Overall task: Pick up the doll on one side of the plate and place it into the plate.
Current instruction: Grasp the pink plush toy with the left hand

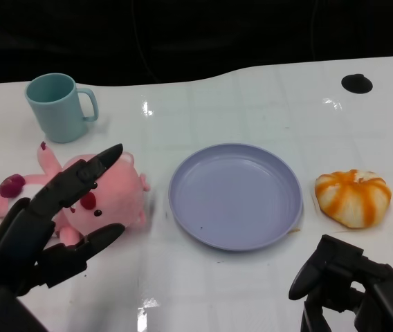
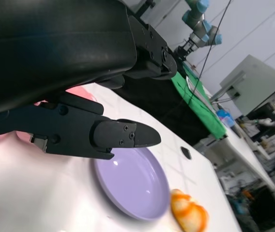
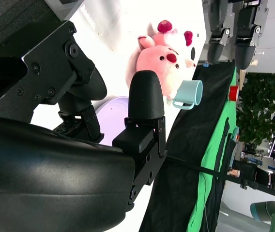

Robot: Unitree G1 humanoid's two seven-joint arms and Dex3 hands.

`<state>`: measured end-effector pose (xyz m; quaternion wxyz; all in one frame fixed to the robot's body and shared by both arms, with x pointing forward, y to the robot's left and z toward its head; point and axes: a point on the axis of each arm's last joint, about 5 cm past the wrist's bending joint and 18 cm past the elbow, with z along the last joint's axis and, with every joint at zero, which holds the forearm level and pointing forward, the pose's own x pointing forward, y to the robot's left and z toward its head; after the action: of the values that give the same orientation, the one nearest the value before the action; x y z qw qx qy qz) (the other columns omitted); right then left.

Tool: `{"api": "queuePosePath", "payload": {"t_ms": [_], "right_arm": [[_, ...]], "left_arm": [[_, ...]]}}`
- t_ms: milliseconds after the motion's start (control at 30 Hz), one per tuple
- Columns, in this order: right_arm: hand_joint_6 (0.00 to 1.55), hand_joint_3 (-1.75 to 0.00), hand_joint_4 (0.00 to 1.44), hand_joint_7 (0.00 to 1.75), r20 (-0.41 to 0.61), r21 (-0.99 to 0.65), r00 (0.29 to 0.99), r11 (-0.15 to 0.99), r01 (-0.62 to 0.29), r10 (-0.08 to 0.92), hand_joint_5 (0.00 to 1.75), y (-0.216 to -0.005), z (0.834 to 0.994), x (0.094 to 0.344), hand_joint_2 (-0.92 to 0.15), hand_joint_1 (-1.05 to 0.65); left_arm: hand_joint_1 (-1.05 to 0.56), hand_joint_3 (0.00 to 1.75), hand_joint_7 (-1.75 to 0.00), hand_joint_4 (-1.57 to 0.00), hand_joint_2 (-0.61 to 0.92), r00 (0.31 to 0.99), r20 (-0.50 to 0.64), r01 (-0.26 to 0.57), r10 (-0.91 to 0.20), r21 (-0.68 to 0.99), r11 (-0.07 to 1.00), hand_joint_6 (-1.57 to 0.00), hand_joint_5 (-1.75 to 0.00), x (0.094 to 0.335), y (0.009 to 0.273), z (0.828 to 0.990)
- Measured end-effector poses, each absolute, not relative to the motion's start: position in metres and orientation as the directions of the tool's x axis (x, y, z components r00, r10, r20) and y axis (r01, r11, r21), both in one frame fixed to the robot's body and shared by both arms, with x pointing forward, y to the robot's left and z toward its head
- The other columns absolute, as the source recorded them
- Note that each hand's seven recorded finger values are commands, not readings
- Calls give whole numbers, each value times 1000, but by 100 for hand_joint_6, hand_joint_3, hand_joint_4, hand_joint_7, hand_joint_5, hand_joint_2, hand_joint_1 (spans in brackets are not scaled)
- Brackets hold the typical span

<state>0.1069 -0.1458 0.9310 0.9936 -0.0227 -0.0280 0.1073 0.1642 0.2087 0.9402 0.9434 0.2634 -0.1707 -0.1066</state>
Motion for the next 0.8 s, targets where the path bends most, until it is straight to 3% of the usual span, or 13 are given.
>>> {"api": "queuePosePath", "payload": {"t_ms": [133,533,667,800], "right_arm": [[61,-139,72,155,52,-51,975,976,-212,215,175,-146,931,107,-42,8],[61,-139,72,154,56,-49,975,976,-211,214,175,-146,932,107,-42,9],[61,-138,72,154,56,-48,976,976,-210,213,175,-146,932,107,-43,9],[61,-138,72,154,55,-48,977,977,-206,208,175,-146,933,106,-43,9]], "left_arm": [[-65,7,-1,0,92,928,233,70,-290,658,750,-5,-1,167,213,946],[-69,0,-2,-2,88,979,113,-39,-169,919,392,-9,-2,177,222,968],[-69,0,-3,-4,86,986,79,-36,-149,962,271,-13,-3,184,222,974],[-69,0,-3,-5,87,991,3,27,-135,976,216,-15,-5,192,222,975]]}}
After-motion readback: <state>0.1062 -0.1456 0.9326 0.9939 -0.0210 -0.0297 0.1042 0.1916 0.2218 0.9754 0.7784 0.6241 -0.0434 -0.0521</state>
